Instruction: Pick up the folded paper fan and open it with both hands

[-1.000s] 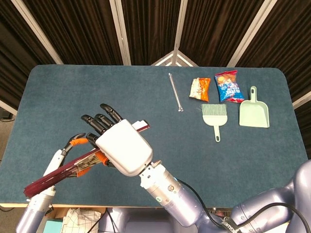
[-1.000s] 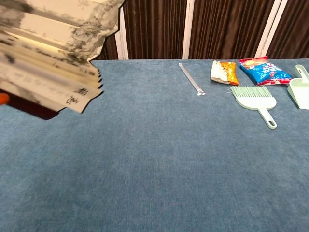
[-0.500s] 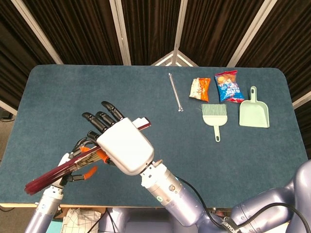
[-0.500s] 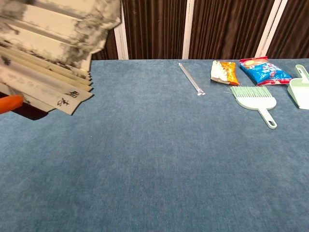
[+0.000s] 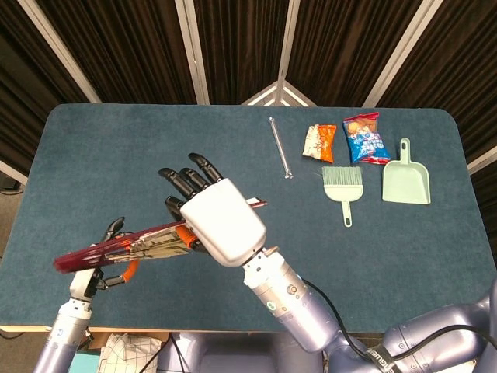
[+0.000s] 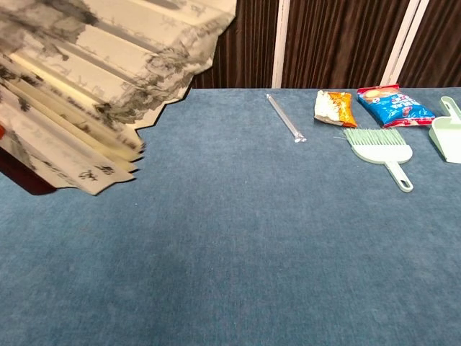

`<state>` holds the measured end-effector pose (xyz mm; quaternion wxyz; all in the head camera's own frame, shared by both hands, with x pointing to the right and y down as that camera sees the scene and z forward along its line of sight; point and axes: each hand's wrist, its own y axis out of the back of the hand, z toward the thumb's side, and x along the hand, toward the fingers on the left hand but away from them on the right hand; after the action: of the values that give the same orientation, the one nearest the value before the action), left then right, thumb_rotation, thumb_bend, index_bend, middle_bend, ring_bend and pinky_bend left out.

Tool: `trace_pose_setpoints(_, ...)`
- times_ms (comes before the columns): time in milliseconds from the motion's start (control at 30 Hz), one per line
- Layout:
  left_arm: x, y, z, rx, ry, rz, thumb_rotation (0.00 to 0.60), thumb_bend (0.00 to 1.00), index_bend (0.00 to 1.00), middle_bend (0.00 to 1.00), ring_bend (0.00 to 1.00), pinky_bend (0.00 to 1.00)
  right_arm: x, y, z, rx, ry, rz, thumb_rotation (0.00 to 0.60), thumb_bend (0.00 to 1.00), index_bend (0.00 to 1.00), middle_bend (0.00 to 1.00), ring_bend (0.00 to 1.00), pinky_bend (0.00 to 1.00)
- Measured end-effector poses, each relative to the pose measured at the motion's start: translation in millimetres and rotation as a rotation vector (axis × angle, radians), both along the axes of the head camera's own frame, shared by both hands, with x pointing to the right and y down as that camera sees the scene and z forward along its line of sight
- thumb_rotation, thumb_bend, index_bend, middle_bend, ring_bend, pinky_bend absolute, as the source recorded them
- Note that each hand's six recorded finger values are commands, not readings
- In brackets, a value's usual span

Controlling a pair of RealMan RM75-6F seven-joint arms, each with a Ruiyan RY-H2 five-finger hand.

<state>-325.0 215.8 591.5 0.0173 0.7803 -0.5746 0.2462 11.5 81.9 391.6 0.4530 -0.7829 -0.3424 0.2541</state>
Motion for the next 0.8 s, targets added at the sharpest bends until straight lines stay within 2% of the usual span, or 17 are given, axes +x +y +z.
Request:
trace_pose_setpoints(133, -9, -5, -1, 0.011, -0.019, -0.029, 0.600, 0.66, 0.84, 0.40, 0.01, 0.03, 12, -5, 8, -0.017, 0.027, 0.025, 0.600, 0.43, 0.93, 0.22, 0.26, 0.14)
trace_pose_setpoints(300, -22, -17, -9, 0.075, -0.056, -0.053, 0.600, 0.65, 0.84, 0.41, 0.02, 0.03, 28, -11, 14, -0.034, 0.035, 0.056, 0.600, 0.44, 0.94, 0.22, 0.28, 0.14)
trace_pose_setpoints(600, -30, -47, -27, 0.300, -0.125, -0.076, 0.600, 0.62, 0.84, 0.42, 0.04, 0.06, 52, -25, 27, -0.049, 0.017, 0.084, 0.600, 0.44, 0.94, 0.22, 0.28, 0.14)
trace_pose_setpoints(800, -27, -62, -35, 0.453, -0.251, -0.045, 0.600, 0.62, 0.84, 0.43, 0.04, 0.06, 70, -36, 41, -0.061, 0.006, 0.118, 0.600, 0.44, 0.94, 0.22, 0.28, 0.14)
